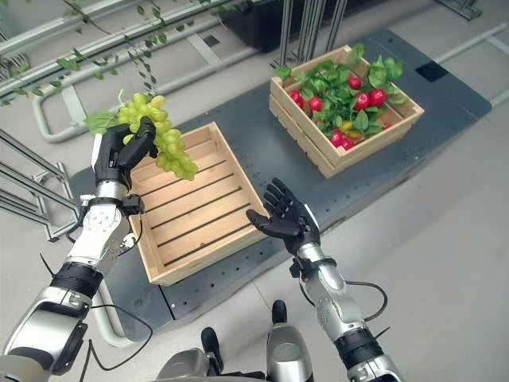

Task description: Pick up the fruits from the basket on one side to the basket on the other side

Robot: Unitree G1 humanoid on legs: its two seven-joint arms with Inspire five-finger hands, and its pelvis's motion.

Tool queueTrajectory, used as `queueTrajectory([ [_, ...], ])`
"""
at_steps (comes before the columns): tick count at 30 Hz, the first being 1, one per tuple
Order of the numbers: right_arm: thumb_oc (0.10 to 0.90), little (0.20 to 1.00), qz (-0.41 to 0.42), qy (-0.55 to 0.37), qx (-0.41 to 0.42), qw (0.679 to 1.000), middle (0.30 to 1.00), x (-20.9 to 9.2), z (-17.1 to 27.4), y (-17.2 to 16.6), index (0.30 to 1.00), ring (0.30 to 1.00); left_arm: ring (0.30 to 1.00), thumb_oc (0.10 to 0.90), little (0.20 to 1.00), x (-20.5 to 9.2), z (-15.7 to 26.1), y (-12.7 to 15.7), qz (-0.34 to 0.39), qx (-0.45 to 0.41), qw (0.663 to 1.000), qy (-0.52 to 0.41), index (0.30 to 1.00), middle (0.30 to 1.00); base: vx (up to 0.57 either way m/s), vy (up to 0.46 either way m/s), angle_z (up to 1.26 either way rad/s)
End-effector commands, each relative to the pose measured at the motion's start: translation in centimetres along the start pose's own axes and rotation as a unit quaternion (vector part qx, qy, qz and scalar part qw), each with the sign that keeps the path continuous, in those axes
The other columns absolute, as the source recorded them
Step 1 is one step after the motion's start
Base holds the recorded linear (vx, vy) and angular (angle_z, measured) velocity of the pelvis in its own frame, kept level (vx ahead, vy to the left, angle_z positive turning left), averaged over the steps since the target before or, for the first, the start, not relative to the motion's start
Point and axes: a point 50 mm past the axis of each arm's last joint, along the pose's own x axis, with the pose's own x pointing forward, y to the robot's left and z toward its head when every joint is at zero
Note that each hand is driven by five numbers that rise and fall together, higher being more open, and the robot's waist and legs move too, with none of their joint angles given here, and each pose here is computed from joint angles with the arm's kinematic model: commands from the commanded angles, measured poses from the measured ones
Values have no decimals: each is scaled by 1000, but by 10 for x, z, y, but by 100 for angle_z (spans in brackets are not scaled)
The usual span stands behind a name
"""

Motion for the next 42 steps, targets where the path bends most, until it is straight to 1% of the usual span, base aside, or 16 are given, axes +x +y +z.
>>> queueTrajectory([
  [1, 800, 900, 89, -48, 60, 993, 900, 8, 12, 31, 900, 900, 300, 400, 300, 4, 47, -2, -45, 24, 986, -157, 300, 300, 9, -68, 18],
  [2, 800, 900, 99, -46, 73, 991, 900, 11, 13, 36, 900, 900, 300, 400, 300, 2, 51, -9, -65, 46, 982, -171, 300, 300, 6, -52, 13],
  [4, 800, 900, 108, -42, 81, 990, 900, 13, 14, 41, 900, 900, 300, 400, 300, 2, 55, -14, -80, 64, 978, -182, 300, 300, -1, -57, 12],
  [5, 800, 900, 123, -40, 84, 988, 900, 17, 16, 47, 900, 900, 300, 400, 300, 3, 61, -22, -103, 82, 971, -197, 300, 300, -14, -57, 13],
  [9, 800, 900, 131, -40, 72, 988, 900, 26, 22, 59, 900, 900, 300, 400, 300, 3, 76, -36, -145, 94, 959, -225, 300, 300, -16, -42, 6],
  [13, 800, 900, 135, -20, 67, 988, 900, 33, 22, 69, 900, 900, 300, 400, 300, 1, 86, -47, -159, 98, 951, -245, 300, 300, -15, -7, 2],
  [24, 800, 900, 150, 6, 94, 984, 900, 41, 14, 89, 900, 900, 300, 400, 300, -9, 88, -76, -201, 84, 941, -259, 300, 300, -6, -9, 5],
  [27, 800, 900, 151, 2, 102, 983, 900, 41, 12, 94, 900, 900, 300, 400, 300, -12, 86, -80, -205, 83, 941, -256, 300, 300, 0, 0, 0],
  [35, 800, 900, 144, -35, 105, 983, 900, 44, 24, 101, 900, 900, 300, 400, 300, -15, 79, -85, -214, 73, 944, -242, 300, 300, 0, 0, 0],
  [39, 800, 900, 139, -43, 107, 984, 900, 44, 26, 99, 900, 900, 300, 400, 300, -19, 72, -87, -228, 76, 941, -236, 300, 300, 0, 0, 0],
  [42, 800, 900, 136, -48, 110, 983, 900, 43, 28, 98, 900, 900, 300, 400, 300, -23, 70, -88, -249, 86, 934, -242, 300, 300, 0, 0, 0],
])
